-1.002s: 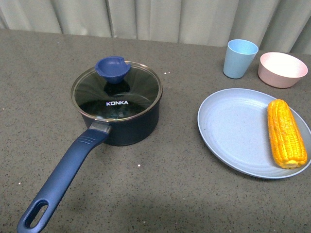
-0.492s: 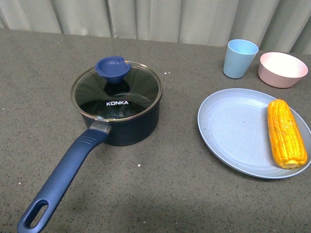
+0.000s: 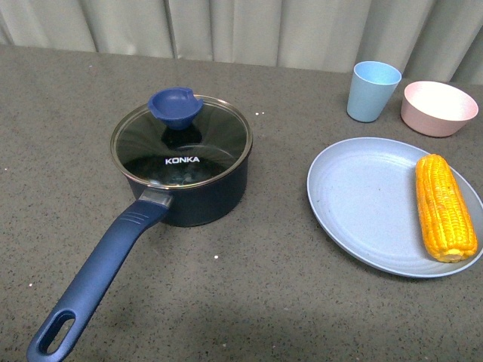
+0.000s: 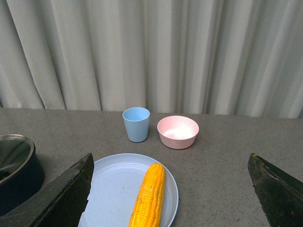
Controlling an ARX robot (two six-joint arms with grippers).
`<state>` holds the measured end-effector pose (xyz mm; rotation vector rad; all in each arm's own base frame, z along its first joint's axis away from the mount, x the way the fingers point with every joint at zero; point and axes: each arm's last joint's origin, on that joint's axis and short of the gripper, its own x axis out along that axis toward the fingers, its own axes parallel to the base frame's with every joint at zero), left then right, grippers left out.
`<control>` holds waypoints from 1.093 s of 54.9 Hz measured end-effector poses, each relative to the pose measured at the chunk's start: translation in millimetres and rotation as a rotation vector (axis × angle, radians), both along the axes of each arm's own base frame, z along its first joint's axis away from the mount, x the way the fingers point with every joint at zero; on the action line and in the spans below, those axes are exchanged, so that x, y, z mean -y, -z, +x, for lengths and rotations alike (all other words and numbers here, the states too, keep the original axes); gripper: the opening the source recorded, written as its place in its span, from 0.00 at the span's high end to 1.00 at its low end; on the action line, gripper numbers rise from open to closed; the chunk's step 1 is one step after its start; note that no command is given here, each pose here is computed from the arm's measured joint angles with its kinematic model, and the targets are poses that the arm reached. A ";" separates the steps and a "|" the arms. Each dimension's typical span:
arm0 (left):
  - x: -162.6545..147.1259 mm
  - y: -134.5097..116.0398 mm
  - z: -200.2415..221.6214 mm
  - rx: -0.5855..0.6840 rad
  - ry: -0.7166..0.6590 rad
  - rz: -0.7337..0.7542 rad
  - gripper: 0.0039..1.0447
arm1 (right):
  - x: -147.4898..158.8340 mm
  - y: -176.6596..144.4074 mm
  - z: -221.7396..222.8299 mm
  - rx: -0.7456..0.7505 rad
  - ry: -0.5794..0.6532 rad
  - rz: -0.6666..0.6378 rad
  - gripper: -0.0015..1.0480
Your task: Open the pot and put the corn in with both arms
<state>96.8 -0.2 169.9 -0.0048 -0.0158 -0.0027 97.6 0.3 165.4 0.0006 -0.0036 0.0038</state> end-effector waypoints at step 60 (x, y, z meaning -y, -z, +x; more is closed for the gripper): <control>87.4 44.6 193.6 -0.226 0.097 -0.204 0.06 | 0.1 0.0 0.0 0.000 0.001 0.000 0.09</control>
